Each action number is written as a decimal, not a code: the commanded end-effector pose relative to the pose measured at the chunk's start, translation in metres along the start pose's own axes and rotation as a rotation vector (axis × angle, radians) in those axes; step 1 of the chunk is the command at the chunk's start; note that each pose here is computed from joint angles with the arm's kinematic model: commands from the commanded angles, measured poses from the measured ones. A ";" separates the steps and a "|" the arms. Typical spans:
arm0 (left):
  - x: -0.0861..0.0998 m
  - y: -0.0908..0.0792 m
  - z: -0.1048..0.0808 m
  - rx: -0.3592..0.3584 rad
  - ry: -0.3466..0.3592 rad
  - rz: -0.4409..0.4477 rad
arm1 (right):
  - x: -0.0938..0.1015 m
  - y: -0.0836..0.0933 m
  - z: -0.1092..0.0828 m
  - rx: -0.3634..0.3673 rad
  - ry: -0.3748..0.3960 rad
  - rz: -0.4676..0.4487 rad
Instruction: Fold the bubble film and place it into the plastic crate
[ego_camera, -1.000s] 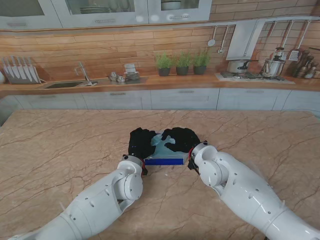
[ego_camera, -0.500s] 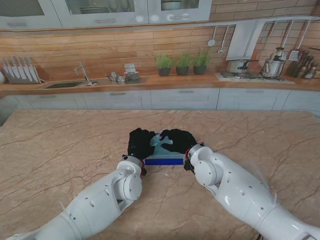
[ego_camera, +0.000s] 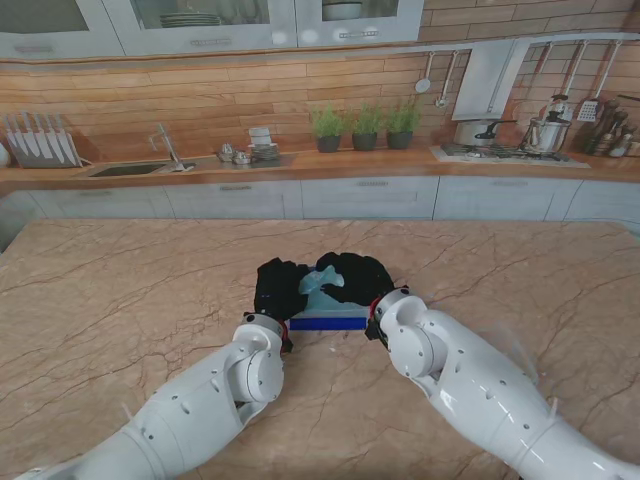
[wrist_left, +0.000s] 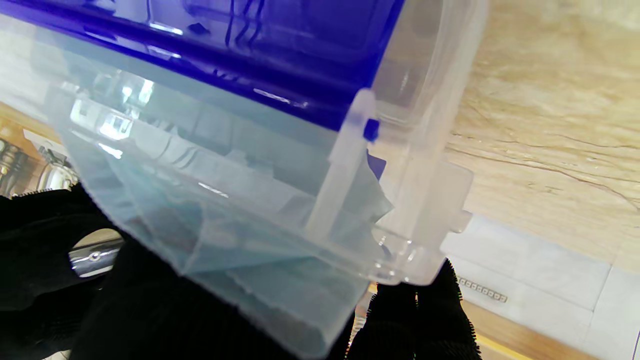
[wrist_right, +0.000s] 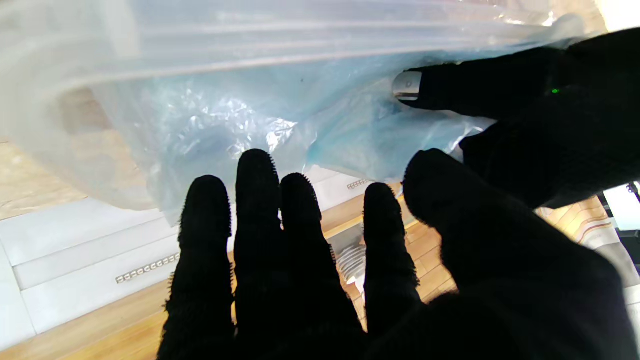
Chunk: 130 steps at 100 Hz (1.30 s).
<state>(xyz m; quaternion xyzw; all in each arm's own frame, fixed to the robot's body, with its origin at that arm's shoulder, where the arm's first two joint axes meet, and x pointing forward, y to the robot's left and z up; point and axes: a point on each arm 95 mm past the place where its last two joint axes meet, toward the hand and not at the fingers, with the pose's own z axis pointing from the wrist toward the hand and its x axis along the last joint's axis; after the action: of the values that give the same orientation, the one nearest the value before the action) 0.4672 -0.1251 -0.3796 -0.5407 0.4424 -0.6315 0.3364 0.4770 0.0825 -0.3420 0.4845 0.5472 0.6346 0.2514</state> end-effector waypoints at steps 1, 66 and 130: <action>0.003 0.004 -0.001 -0.007 0.004 -0.007 | 0.005 0.001 0.005 0.001 0.010 0.009; 0.002 0.004 -0.004 0.015 0.002 -0.071 | 0.004 -0.009 0.026 0.022 -0.032 0.020; 0.003 -0.050 -0.037 0.116 0.042 -0.286 | 0.009 -0.015 0.040 0.145 -0.126 0.010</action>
<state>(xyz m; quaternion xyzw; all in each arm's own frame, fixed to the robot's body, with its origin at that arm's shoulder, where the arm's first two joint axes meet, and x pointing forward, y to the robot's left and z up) 0.4416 -0.0980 -0.3339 -0.5522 0.3444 -0.7059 0.2797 0.5042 0.1033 -0.3595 0.5481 0.5655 0.5616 0.2538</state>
